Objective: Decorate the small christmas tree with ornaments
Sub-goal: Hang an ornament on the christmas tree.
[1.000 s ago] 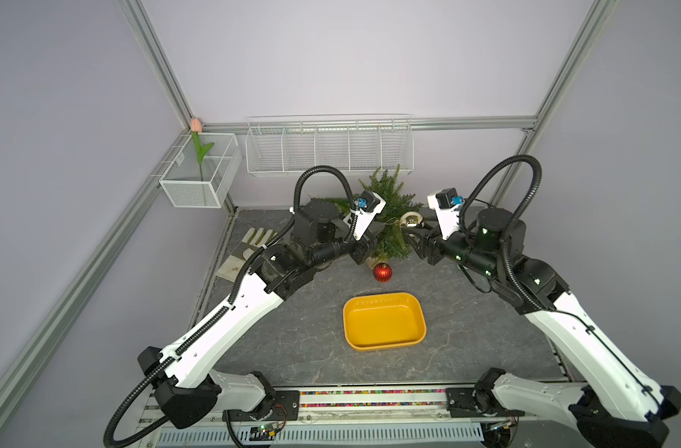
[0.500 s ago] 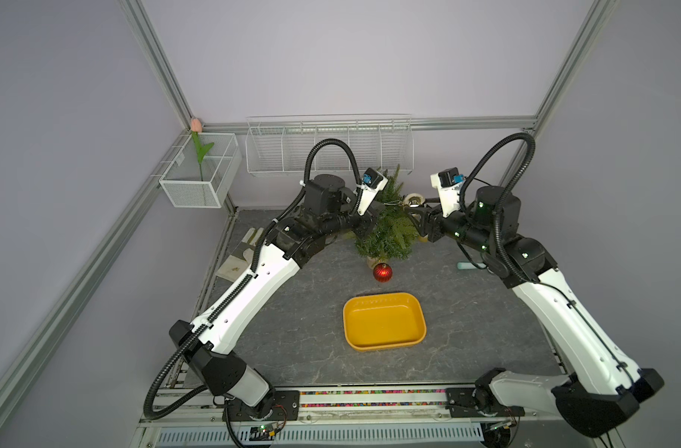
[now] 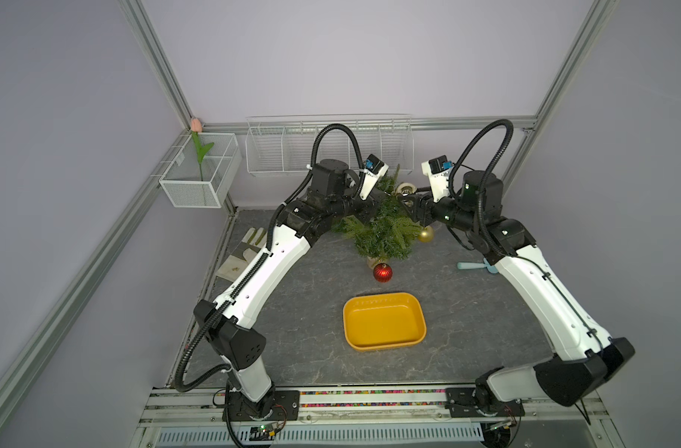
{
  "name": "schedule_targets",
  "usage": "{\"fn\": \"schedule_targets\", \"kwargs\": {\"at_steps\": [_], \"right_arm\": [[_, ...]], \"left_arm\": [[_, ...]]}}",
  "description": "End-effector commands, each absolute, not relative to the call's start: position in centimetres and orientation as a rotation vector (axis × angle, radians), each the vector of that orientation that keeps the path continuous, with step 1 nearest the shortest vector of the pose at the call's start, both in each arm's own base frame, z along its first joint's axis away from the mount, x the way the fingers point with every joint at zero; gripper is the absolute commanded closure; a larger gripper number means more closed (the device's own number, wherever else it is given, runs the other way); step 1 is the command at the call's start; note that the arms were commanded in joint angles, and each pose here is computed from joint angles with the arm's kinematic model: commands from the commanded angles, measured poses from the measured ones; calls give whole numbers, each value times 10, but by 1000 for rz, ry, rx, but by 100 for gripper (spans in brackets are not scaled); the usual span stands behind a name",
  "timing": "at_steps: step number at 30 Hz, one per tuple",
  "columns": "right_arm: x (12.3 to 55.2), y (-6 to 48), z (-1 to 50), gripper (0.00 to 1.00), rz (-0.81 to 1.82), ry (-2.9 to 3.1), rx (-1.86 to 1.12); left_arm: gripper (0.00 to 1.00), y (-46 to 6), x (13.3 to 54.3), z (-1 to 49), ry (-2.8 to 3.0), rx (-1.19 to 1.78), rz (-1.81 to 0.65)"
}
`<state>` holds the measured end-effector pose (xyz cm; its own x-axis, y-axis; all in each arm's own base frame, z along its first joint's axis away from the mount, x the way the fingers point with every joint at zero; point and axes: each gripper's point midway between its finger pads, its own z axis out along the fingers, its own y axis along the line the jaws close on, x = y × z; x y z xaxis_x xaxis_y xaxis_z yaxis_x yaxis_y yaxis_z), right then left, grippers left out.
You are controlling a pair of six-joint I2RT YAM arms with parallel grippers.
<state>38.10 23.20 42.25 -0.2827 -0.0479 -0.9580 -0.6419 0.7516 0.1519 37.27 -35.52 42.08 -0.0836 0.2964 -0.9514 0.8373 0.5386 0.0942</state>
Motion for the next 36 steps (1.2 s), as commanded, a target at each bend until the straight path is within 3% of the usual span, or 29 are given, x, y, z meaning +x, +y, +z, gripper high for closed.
{"fn": "schedule_targets", "kwargs": {"at_steps": [1, 36], "right_arm": [[386, 234, 439, 57, 661, 1733, -540], [423, 228, 424, 59, 612, 1810, -495]], "left_arm": [[100, -355, 377, 427, 1645, 976, -616], [100, -358, 403, 417, 1733, 934, -646]]}}
